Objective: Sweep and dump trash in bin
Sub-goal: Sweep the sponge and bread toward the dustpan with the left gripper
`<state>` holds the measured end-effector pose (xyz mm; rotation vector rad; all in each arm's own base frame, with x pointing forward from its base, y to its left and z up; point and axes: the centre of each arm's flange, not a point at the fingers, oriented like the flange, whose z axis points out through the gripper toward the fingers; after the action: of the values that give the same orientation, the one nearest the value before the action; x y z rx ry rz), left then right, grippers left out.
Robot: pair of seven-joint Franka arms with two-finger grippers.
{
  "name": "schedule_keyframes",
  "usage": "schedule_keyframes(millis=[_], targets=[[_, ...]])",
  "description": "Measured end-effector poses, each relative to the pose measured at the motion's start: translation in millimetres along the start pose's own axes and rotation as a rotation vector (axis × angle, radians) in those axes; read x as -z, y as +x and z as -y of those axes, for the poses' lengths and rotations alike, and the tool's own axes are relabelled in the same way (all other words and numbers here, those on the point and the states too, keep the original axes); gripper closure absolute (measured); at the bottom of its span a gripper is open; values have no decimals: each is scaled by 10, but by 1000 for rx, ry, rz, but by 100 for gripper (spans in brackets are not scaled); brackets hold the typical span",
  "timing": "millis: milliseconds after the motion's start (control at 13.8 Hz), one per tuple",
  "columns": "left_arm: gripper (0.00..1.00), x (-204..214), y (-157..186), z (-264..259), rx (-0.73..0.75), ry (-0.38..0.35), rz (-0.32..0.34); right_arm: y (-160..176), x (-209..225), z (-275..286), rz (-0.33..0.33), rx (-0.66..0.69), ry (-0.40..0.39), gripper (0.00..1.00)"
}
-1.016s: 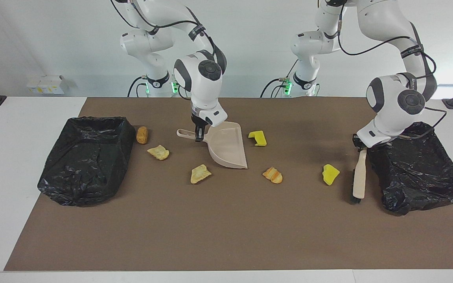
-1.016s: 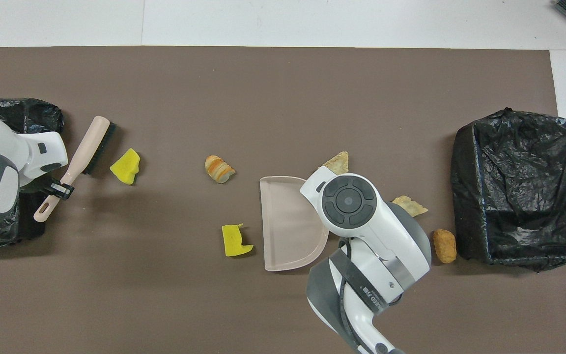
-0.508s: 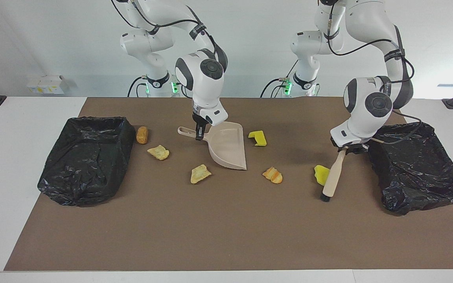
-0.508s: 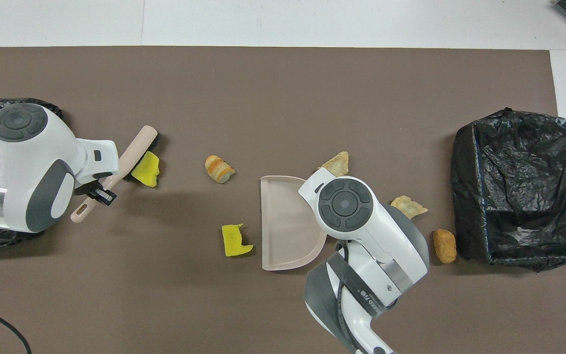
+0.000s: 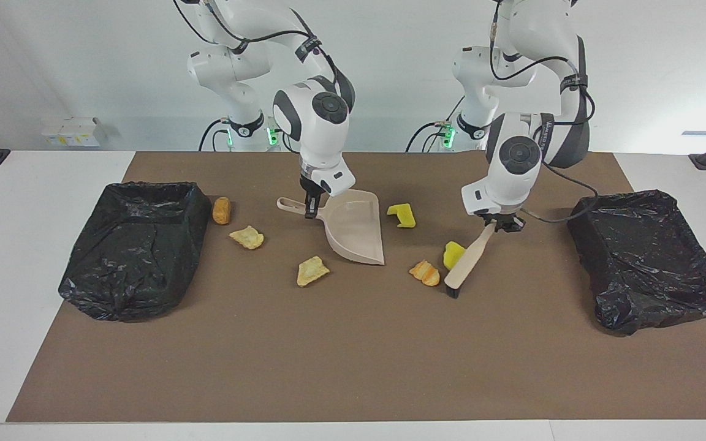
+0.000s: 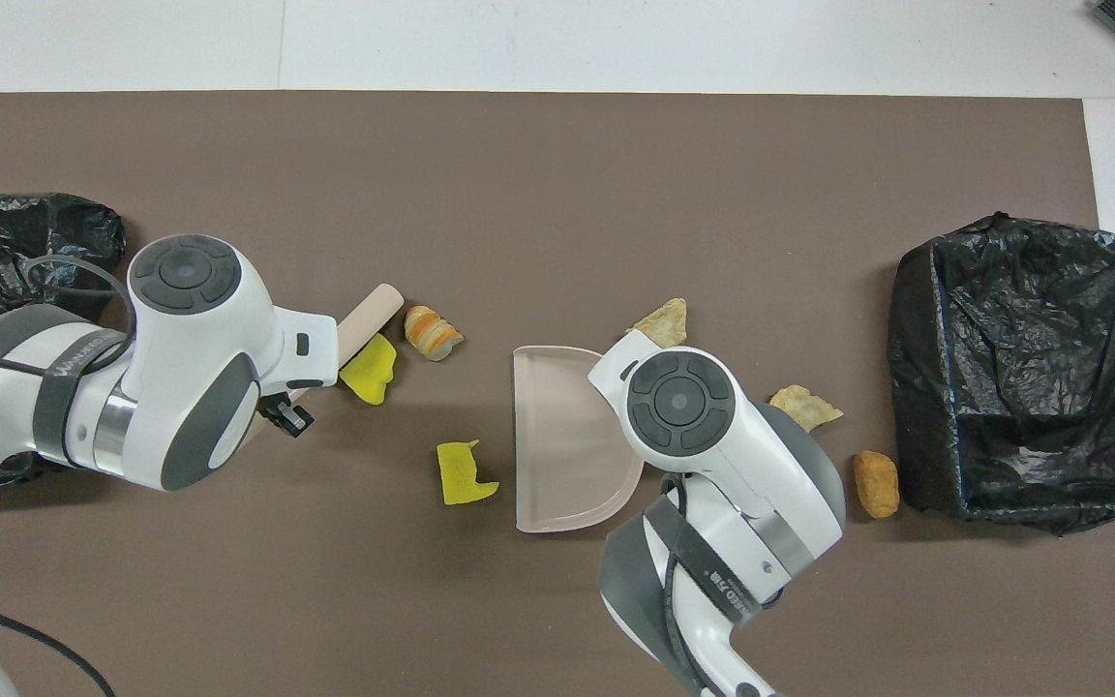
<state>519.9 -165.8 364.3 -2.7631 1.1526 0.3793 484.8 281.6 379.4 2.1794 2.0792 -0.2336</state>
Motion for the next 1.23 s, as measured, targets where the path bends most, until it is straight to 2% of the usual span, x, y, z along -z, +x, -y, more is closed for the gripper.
schedule_keyframes(millis=[363,508,725,870,1016,1233], targets=[[74,114,198,-824,-137,22,-7,-2,-13,6,2,-1,2,69],[74,137,228,-1227,-140,-2,-14,-6,-24,10,3,-1,4,69],[74,211,224,-1727,-68,-44,-32,-9,-22,16,3,-1,4,69],[74,245,238,-1906,-4,-99,-43,-12,-18,21,3,-2,3,69],[74,266,228,-1894,81,-147,-34,-14,-19,25,4,-2,3,69],[74,367,160,-1709,224,-172,-7,-15,-20,28,4,-2,4,69]])
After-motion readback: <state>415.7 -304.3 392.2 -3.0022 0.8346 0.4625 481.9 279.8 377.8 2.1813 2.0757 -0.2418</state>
